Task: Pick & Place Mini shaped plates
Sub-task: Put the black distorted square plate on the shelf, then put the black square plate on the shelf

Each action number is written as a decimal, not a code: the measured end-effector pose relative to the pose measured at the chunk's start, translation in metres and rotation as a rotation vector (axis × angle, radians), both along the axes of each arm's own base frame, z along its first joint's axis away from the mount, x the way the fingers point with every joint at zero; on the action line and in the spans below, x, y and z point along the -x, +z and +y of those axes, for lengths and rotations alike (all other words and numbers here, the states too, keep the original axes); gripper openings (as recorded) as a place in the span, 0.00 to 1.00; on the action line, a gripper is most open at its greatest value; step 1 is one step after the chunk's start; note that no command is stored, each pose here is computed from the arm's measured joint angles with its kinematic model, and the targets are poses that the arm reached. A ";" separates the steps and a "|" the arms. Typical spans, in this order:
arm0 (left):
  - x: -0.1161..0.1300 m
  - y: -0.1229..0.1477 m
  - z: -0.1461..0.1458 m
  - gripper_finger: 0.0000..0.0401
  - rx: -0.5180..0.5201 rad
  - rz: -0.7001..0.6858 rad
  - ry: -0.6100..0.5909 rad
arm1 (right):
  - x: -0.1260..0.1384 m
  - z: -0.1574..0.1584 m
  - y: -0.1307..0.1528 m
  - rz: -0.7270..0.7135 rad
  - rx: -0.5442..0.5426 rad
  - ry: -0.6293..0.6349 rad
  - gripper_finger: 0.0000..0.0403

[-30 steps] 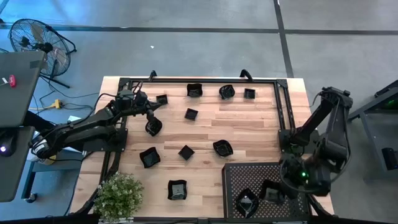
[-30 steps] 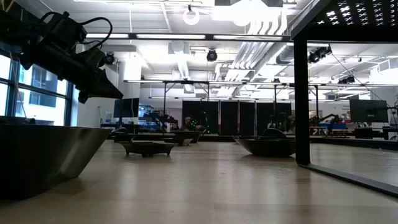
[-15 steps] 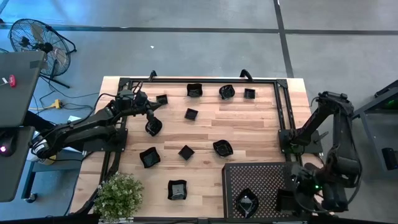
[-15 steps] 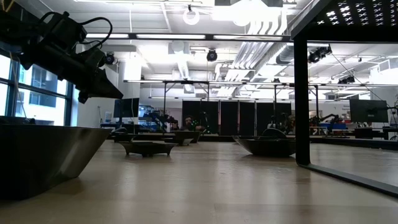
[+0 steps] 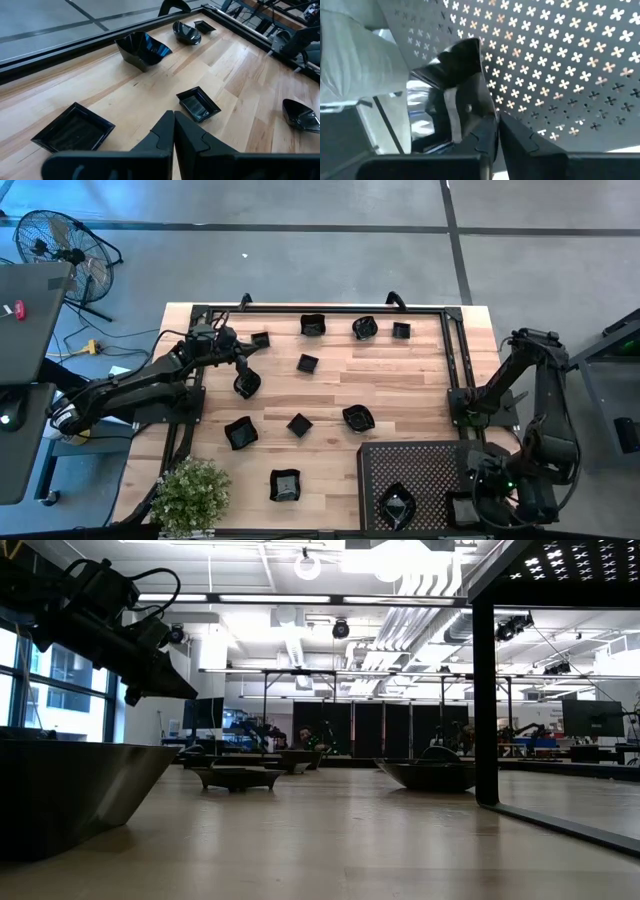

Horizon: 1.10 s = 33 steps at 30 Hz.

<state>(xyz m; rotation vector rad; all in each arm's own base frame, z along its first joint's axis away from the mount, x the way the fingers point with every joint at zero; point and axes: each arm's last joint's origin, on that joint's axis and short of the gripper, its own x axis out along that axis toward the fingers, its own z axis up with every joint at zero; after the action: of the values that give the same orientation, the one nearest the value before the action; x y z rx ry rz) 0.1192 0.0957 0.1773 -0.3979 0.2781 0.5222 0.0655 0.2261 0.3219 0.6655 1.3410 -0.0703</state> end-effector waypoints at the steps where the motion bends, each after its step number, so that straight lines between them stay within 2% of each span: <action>1: 0.000 0.000 0.000 0.00 0.000 0.000 0.000 | 0.000 0.000 0.000 0.011 -0.002 0.005 0.07; 9: 0.000 0.000 0.000 0.00 0.011 -0.007 -0.012 | -0.002 -0.001 0.000 0.062 -0.018 0.002 0.20; 14: -0.001 0.002 -0.001 0.00 0.031 -0.040 -0.057 | -0.010 -0.011 0.005 0.041 -0.019 -0.008 0.23; 19: -0.005 0.012 -0.002 0.00 0.008 -0.058 -0.089 | -0.019 -0.035 0.017 -0.029 -0.022 -0.044 0.16; 24: -0.013 0.027 -0.005 0.00 -0.014 0.000 -0.101 | -0.030 -0.067 0.028 -0.208 0.094 -0.090 0.02; 29: -0.024 0.027 -0.008 0.00 0.038 0.085 -0.127 | -0.044 -0.098 0.027 -0.316 0.269 -0.112 0.03; 33: -0.036 0.022 -0.008 0.00 0.126 0.125 -0.144 | -0.056 -0.116 0.009 -0.412 0.259 -0.143 0.01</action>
<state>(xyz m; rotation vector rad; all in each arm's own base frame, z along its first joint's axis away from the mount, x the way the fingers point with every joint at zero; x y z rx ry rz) 0.1550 0.0873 0.1988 -0.4651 0.4581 0.3899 0.1213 0.1105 0.3308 0.5202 0.8685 -0.2071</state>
